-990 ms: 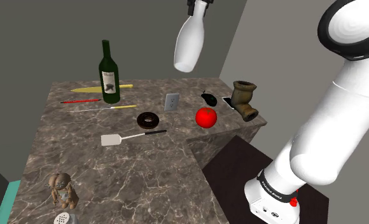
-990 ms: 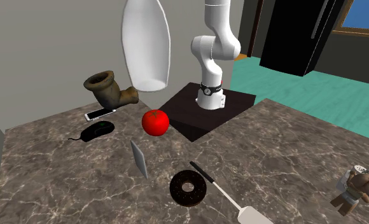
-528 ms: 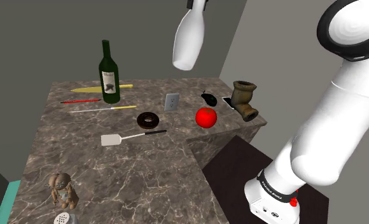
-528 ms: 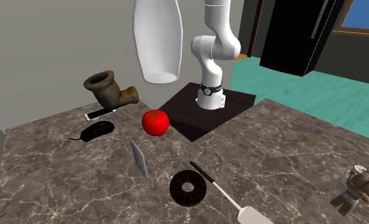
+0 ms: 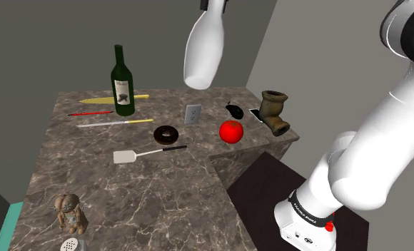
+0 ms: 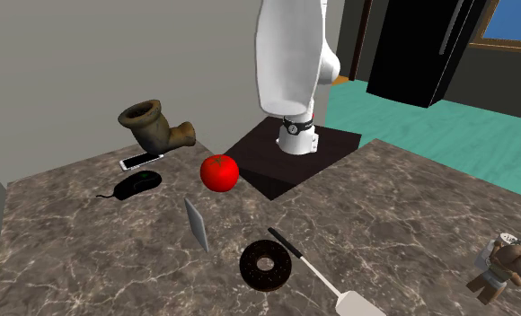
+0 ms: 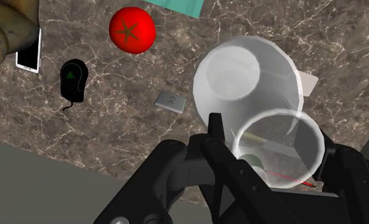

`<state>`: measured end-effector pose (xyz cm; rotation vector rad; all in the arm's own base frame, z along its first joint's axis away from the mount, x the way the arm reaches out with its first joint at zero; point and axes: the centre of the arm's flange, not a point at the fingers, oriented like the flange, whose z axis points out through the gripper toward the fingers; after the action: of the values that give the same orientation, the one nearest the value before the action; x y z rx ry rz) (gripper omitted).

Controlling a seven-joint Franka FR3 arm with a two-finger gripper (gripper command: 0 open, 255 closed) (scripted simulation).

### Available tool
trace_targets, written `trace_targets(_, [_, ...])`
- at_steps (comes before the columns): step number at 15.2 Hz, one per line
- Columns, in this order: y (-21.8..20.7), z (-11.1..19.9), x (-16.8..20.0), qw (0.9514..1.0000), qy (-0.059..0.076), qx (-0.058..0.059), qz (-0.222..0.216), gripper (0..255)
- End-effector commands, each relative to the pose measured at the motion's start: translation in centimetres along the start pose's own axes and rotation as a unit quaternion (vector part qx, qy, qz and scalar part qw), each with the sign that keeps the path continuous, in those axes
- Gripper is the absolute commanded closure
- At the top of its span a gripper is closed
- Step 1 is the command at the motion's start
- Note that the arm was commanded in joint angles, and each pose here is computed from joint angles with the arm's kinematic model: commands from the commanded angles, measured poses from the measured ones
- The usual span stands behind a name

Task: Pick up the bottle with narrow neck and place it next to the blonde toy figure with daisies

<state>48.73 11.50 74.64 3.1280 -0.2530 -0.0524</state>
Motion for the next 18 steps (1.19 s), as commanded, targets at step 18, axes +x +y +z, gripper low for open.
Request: trace_targets(18, [-20.2,0.3,-14.9,1.0000,0.000,0.000,0.001,255])
